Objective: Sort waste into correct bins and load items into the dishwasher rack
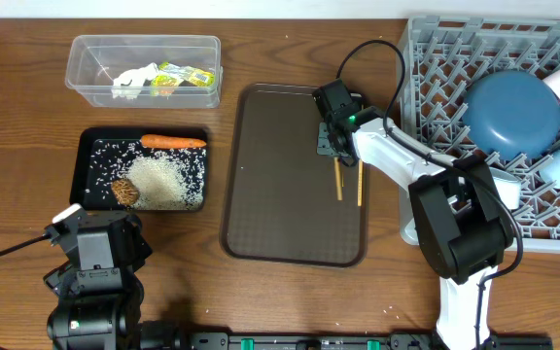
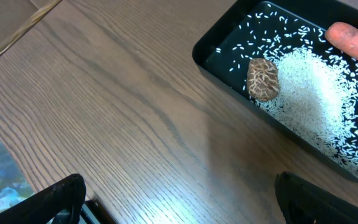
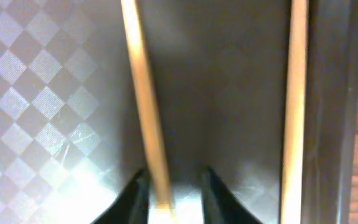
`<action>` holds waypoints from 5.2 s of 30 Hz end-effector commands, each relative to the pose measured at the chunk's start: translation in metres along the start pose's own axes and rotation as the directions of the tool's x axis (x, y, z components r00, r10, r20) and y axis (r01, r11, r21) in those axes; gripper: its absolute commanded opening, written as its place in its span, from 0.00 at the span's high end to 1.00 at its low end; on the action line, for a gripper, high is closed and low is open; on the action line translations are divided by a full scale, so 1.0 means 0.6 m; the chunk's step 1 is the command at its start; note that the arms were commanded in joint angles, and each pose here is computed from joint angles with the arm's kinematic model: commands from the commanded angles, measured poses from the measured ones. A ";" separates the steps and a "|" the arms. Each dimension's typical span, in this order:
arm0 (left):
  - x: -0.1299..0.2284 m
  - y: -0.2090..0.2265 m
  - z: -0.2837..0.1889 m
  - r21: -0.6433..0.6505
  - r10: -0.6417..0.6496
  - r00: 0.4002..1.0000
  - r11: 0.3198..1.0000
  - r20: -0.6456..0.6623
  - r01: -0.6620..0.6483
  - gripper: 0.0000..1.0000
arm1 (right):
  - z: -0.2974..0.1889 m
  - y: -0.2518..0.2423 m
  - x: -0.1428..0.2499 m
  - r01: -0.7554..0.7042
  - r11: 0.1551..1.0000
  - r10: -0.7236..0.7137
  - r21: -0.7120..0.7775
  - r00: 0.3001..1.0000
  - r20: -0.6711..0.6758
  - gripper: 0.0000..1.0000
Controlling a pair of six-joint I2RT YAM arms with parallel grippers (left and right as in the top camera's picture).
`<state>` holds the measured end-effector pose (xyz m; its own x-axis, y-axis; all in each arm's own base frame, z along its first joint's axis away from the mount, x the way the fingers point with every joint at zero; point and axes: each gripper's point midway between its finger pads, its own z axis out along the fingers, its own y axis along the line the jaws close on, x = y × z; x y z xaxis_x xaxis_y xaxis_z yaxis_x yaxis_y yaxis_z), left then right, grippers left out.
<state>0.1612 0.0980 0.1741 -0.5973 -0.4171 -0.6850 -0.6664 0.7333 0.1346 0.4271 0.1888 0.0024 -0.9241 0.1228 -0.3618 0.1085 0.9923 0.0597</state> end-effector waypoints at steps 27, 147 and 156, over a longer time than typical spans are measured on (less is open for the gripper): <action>0.000 0.003 0.001 -0.012 0.017 1.000 1.000 0.002 -0.016 0.02 | -0.243 -0.087 -0.109 -0.042 0.989 0.067 -0.140 0.981 0.183 0.99; 0.000 0.003 0.001 -0.012 0.017 1.000 1.000 0.002 -0.016 0.02 | -0.027 0.020 0.026 0.039 0.990 -0.055 -0.136 0.992 -0.118 0.99; 0.000 0.003 0.001 -0.012 0.017 1.000 1.000 0.002 -0.016 0.02 | -0.194 -0.022 -0.094 0.053 0.973 -0.028 -0.223 0.993 0.112 0.99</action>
<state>0.1610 0.0980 0.1740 -0.5978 -0.4172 -0.6845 -0.6663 0.7333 0.1350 0.4163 0.1828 0.0640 -0.9404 0.0856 -0.3292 0.0169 0.9784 0.2060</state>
